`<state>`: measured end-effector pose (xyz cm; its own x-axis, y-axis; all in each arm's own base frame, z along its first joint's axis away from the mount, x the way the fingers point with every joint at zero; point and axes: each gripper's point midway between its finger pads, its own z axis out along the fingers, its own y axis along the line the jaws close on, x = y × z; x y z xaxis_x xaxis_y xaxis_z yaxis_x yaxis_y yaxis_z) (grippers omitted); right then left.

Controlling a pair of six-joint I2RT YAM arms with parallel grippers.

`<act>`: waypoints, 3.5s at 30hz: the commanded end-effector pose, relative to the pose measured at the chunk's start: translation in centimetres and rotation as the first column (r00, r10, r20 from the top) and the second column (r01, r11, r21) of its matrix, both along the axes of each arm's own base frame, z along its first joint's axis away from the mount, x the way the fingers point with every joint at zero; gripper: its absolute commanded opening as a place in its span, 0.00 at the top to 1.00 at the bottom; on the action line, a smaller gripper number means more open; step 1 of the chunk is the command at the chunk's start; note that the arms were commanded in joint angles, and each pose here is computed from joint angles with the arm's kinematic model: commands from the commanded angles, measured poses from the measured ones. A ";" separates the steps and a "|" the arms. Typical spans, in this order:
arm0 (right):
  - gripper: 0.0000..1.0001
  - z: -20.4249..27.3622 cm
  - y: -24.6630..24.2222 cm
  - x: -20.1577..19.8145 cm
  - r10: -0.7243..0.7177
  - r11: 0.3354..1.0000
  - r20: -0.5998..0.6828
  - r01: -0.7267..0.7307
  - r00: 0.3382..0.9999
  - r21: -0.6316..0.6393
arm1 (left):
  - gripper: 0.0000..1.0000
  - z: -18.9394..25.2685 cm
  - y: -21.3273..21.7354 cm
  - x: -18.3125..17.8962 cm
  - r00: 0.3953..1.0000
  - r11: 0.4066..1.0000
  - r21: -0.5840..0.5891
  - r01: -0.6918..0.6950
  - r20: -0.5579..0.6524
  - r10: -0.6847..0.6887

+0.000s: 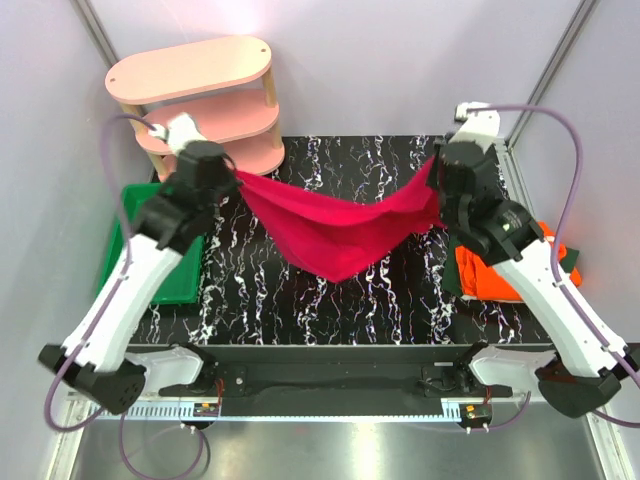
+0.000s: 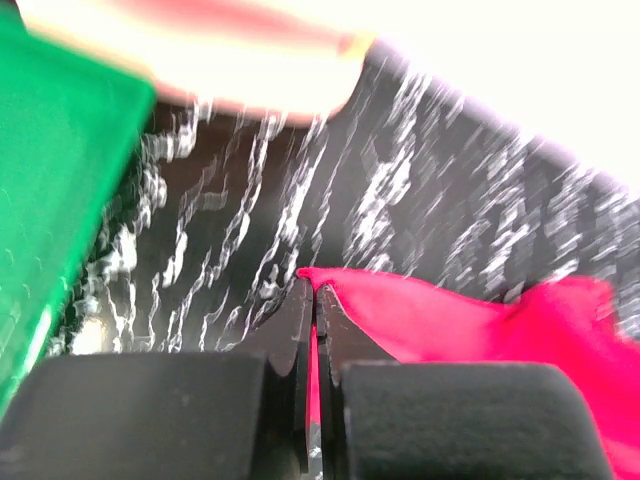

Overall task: Fold and stack the t-shirts
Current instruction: Flatten out the tshirt

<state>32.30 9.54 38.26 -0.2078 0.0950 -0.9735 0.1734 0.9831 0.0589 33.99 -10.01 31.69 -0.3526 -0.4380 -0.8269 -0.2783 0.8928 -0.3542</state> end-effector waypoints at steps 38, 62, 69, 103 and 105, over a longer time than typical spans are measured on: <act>1.00 8.6 -5.4 0.1 -0.064 0.998 0.187 0.058 0.980 0.038 | 1.00 12.0 8.3 -8.0 0.959 0.960 0.254 -0.117 0.279 0.043; 1.00 3.7 -3.5 24.6 -0.119 0.983 0.121 0.100 0.986 0.154 | 1.00 9.8 5.9 16.4 0.978 0.967 0.245 -0.071 0.207 0.019; 1.00 0.6 -3.7 19.8 -0.097 0.990 0.065 0.089 0.993 0.113 | 1.00 7.7 4.3 10.3 0.981 0.968 0.246 -0.038 0.193 -0.011; 1.00 7.3 -0.9 -7.6 0.034 0.998 0.257 -0.044 0.966 0.036 | 1.00 12.0 8.2 -16.3 0.918 0.989 0.104 0.106 0.372 -0.138; 1.00 7.2 0.0 -6.8 0.046 0.999 0.255 -0.044 0.966 -0.016 | 1.00 12.6 7.6 -15.5 0.911 0.989 0.117 0.095 0.389 -0.134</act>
<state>24.50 9.13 42.48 -0.0423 0.0978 -0.9943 0.0780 0.9925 0.0943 16.93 -1.85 42.34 -0.0927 -0.3700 -0.9244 -0.0058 0.9286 -0.3711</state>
